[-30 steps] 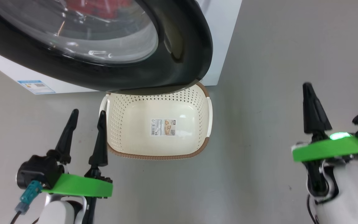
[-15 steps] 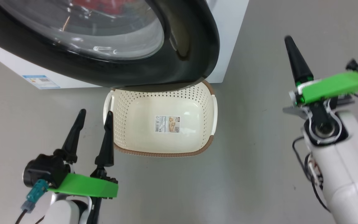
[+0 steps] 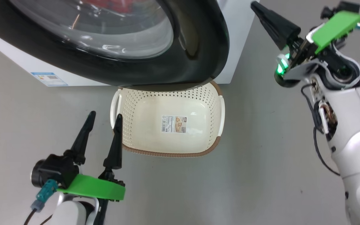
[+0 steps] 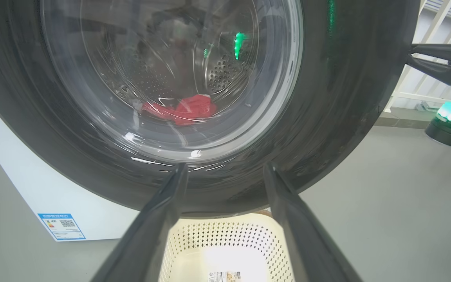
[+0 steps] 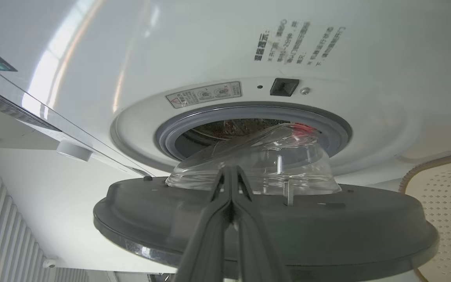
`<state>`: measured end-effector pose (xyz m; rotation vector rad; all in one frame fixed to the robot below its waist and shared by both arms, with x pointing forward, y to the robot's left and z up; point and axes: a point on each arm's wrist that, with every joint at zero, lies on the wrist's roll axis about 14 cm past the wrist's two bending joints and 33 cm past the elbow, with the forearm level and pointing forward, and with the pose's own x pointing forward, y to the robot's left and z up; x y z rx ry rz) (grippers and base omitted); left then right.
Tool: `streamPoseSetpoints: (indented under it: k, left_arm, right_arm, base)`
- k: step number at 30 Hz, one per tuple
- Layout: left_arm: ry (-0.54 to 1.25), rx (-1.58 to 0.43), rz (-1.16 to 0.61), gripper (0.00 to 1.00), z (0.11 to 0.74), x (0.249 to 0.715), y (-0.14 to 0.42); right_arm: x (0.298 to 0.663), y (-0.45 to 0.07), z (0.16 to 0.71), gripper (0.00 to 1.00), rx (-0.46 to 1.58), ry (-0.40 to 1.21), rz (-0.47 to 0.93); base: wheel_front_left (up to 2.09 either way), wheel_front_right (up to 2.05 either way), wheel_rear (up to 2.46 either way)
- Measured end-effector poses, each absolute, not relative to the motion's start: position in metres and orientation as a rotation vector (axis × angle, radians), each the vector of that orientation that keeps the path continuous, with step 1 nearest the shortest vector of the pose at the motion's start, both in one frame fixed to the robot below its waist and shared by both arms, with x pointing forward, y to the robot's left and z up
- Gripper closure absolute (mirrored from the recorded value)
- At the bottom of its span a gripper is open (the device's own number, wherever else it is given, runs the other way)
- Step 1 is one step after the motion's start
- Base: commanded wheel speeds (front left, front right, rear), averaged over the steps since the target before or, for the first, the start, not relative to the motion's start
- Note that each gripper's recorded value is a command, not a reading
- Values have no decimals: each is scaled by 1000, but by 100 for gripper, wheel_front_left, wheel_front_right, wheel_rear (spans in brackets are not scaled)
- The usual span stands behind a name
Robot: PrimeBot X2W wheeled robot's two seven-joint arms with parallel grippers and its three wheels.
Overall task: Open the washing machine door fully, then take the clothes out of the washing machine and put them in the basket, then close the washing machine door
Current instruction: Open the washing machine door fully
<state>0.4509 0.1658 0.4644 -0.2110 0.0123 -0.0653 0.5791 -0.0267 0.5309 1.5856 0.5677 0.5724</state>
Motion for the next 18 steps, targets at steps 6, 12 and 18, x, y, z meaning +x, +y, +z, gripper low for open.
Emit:
streamPoseSetpoints:
  k: [6, 12, 18]
  left_arm:
    - [11, -206, -57, 0, 466, 448, 169]
    - [11, -203, -51, 0, 466, 447, 172]
    - [16, -202, -47, 0, 465, 446, 173]
  right_arm:
    - [573, -1, 533, 100, 1536, 715, 679]
    - [568, 13, 532, 100, 1464, 799, 724]
    - [561, 23, 529, 100, 1413, 864, 768]
  base:
    - [0, 0, 0]
    - [0, 0, 0]
    - [0, 0, 0]
